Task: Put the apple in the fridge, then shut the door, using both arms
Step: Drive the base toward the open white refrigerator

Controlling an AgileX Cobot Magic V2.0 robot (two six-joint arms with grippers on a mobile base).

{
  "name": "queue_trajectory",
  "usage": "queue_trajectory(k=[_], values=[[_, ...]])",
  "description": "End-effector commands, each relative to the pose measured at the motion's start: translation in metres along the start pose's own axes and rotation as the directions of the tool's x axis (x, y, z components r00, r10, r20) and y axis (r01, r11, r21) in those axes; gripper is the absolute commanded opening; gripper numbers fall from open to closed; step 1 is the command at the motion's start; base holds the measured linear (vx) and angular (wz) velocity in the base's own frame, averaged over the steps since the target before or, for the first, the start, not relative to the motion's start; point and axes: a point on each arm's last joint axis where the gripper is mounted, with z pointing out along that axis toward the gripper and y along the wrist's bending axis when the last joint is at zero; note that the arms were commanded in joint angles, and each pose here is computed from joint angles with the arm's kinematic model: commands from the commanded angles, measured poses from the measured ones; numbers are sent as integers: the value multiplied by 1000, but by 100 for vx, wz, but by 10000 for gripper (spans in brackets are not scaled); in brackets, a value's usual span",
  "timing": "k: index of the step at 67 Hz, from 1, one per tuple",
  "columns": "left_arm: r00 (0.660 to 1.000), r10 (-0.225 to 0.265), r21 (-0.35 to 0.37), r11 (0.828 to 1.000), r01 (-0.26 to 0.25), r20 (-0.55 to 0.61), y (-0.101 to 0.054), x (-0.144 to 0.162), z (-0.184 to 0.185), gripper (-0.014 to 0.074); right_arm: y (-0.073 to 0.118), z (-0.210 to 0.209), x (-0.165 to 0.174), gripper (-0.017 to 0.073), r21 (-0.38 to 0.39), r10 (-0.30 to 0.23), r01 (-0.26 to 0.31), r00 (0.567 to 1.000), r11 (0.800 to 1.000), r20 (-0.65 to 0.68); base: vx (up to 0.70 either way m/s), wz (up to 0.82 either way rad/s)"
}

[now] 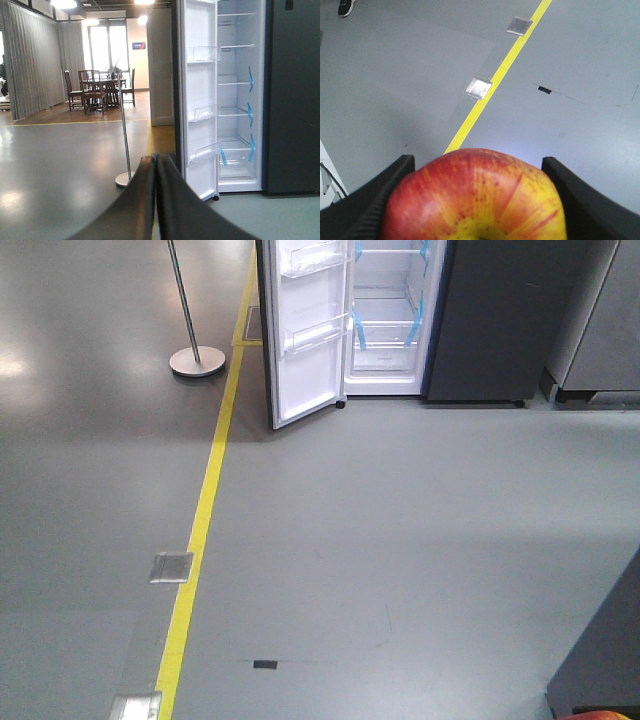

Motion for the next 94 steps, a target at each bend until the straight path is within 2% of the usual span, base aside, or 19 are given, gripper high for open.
queue_trajectory(k=[1, 94], values=[[997, -9, 5, 1000, 9, 78, 0, -4, -1, -6, 3, -6, -12, 393, -14, 1, 1, 996, 1000, 84, 35, 0], [997, -9, 5, 1000, 9, 78, 0, -4, -1, -6, 3, -6, -12, 393, -14, 1, 1, 996, 1000, 84, 32, 2]])
